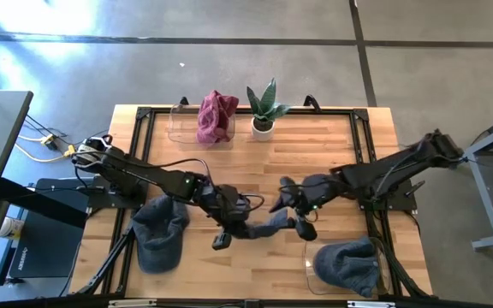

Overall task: Pick & Place hat
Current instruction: Put the top blue cap into the bottom transparent bin

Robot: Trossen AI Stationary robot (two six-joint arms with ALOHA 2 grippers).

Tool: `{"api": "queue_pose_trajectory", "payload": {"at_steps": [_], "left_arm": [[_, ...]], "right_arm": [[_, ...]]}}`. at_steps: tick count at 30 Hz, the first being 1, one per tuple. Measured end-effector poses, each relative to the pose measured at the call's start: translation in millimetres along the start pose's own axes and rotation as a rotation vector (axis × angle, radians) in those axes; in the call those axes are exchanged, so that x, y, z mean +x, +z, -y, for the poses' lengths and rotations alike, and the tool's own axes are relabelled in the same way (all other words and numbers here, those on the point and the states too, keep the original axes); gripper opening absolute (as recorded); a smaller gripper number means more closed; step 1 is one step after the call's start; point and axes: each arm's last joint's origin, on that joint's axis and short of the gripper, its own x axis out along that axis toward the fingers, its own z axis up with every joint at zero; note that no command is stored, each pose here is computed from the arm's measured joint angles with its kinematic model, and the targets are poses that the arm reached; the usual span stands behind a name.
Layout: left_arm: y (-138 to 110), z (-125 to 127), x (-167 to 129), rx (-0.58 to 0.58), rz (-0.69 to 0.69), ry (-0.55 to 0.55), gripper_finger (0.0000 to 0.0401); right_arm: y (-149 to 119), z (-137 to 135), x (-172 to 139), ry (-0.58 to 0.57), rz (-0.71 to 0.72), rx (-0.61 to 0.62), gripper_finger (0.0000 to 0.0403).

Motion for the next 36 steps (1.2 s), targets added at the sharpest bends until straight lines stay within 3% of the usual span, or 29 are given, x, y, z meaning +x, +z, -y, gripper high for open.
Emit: {"api": "queue_pose_trajectory", "payload": {"at_steps": [4,10,18,24,29,34,36], "left_arm": [[3,1,0,-0.014,0.03,-0.007,0.0005],[6,2,0,-0.007,0.056,-0.013,0.0005],[8,2,-1,-0.003,0.088,0.01,0.0005],[10,-2,-2,-0.009,0.109,0.057,0.0009],[15,-18,-8,-0.069,0.072,-0.069,0.0061],[20,-44,-22,-0.236,-0.021,-0.258,0.0127],[12,-51,-32,-0.339,-0.101,-0.204,0.0138]], "right_arm": [[6,-12,-2,-0.054,0.111,-0.057,0.0242],[0,-8,29,-0.094,0.119,-0.105,0.0233],[-5,0,57,0.082,0.103,-0.06,0.0201],[-6,0,60,0.143,0.082,0.008,0.0125],[-5,0,60,0.139,0.103,0.112,0.0019],[-1,-7,51,-0.009,0.188,0.24,0.0016],[3,-16,40,-0.055,0.253,0.271,0.0007]]}}
